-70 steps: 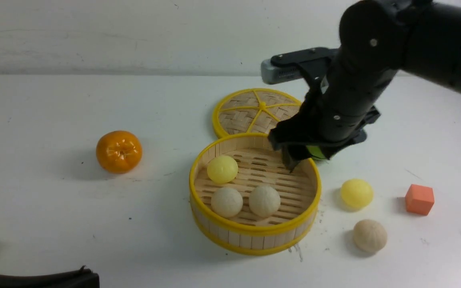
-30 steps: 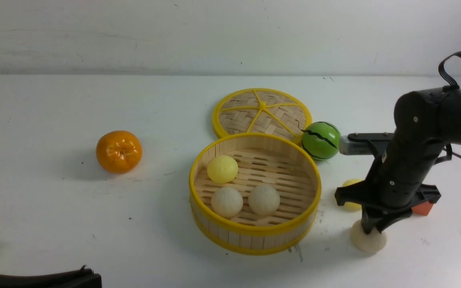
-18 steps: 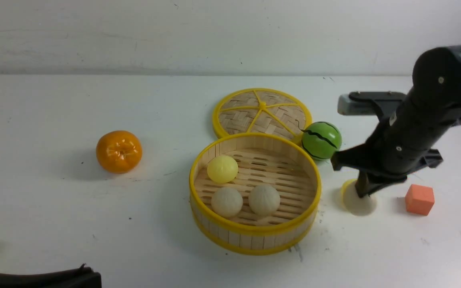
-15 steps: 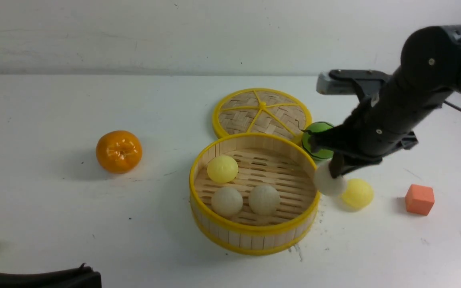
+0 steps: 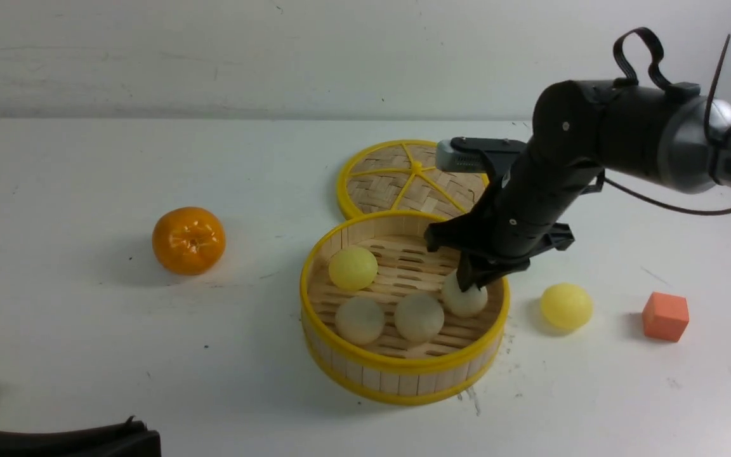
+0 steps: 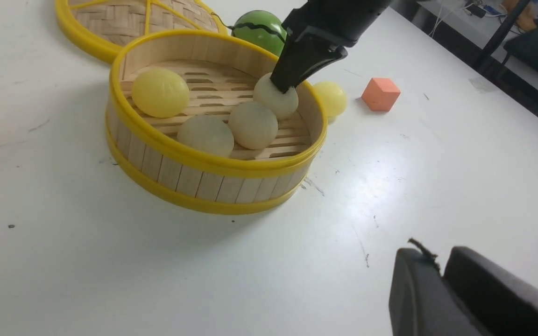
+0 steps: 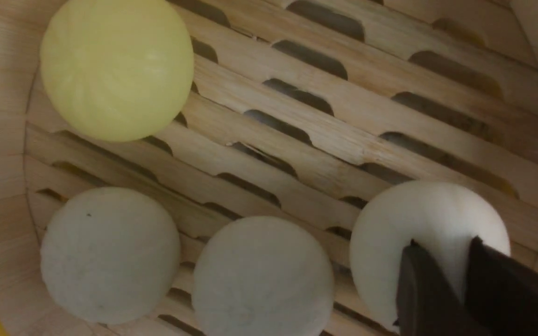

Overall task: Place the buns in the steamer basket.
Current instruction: Use the right arm to put the steamed stuffed bun into the steamer, then use the right arm to grab a steamed stuffed bun

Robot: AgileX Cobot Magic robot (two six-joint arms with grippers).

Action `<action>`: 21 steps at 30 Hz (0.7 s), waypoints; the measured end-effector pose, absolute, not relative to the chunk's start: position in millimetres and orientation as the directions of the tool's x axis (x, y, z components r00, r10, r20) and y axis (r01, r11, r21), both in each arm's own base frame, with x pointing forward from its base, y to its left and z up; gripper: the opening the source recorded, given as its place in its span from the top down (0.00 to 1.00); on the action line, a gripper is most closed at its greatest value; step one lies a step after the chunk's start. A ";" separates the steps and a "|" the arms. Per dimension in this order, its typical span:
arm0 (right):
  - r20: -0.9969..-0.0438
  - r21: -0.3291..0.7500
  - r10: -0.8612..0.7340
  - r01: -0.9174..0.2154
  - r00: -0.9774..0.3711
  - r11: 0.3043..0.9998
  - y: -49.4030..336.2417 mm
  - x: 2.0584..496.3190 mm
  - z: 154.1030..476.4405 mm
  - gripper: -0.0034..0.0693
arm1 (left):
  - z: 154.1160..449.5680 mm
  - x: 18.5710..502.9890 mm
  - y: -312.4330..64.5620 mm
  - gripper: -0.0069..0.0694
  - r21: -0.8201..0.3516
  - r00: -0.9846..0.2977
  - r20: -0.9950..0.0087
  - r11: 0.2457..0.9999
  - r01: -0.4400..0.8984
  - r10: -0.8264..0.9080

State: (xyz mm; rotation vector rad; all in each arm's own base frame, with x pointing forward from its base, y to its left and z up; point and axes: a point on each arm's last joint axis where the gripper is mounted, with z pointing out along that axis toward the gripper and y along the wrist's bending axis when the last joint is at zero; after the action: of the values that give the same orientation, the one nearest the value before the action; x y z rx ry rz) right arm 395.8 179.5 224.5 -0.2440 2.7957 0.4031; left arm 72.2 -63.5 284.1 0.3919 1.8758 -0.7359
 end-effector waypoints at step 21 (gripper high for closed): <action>-0.276 0.042 -0.097 -0.112 -0.956 0.993 101.4 386.9 265.3 0.41 | 283.5 72.7 -62.7 0.79 -0.279 -0.395 -0.918 0.768 0.577 -0.037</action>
State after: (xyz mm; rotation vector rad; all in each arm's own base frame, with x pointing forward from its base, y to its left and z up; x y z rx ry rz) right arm 386.9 101.4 265.3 -0.1527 2.8598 0.0821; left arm 72.7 -62.7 283.5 0.4132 1.8725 -0.7039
